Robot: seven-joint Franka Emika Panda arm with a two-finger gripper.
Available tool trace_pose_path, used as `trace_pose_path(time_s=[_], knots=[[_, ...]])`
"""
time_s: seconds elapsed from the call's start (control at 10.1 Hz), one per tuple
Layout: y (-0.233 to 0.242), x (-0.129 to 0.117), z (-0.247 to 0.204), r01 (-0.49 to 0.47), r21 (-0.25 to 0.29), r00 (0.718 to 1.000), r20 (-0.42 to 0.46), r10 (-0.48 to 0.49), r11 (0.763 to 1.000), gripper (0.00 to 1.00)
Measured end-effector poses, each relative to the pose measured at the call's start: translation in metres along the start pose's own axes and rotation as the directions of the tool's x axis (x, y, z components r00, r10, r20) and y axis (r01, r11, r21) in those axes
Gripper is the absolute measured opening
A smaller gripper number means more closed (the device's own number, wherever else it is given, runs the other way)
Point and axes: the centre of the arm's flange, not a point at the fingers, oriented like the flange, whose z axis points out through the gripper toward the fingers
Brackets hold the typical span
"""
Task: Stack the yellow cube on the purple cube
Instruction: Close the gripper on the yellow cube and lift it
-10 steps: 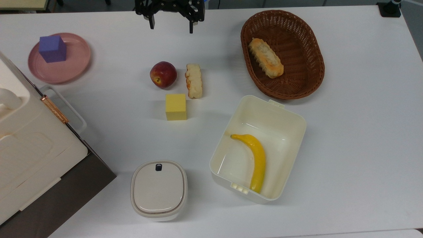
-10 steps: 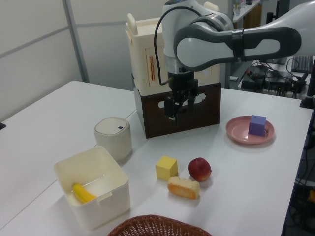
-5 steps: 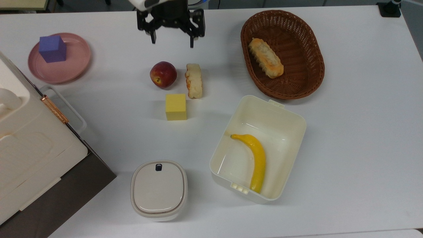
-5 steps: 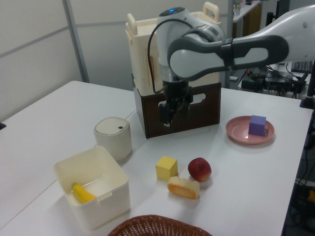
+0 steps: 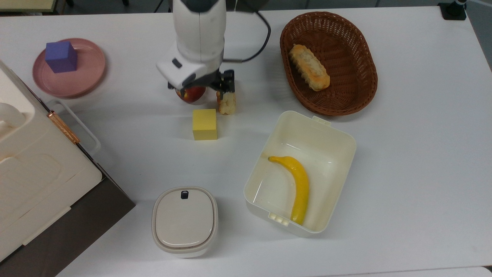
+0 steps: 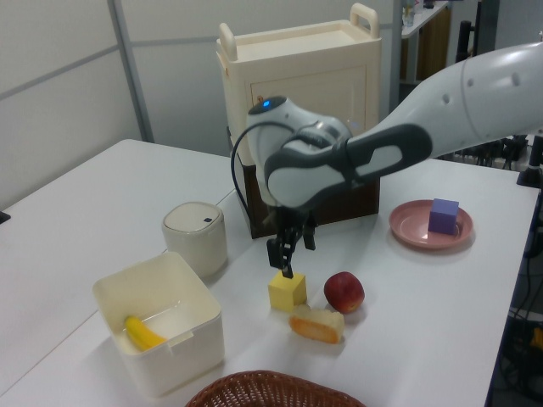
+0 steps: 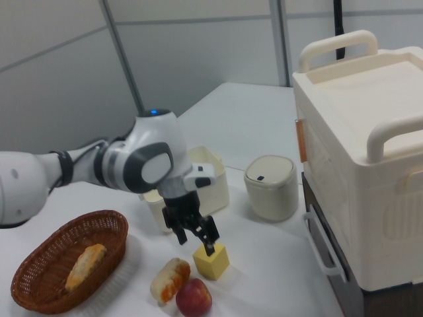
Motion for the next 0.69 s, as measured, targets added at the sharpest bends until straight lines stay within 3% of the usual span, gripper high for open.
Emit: trace_pose_path(time_s=[0.3, 0.69], knots=[[0.005, 0.014, 0.044, 0.006, -0.017, 1.0, 0.014, -0.006, 1.0, 1.0], [0.0, 0.021, 0.055, 0.016, -0.015, 1.0, -0.009, -0.017, 1.0, 1.0]])
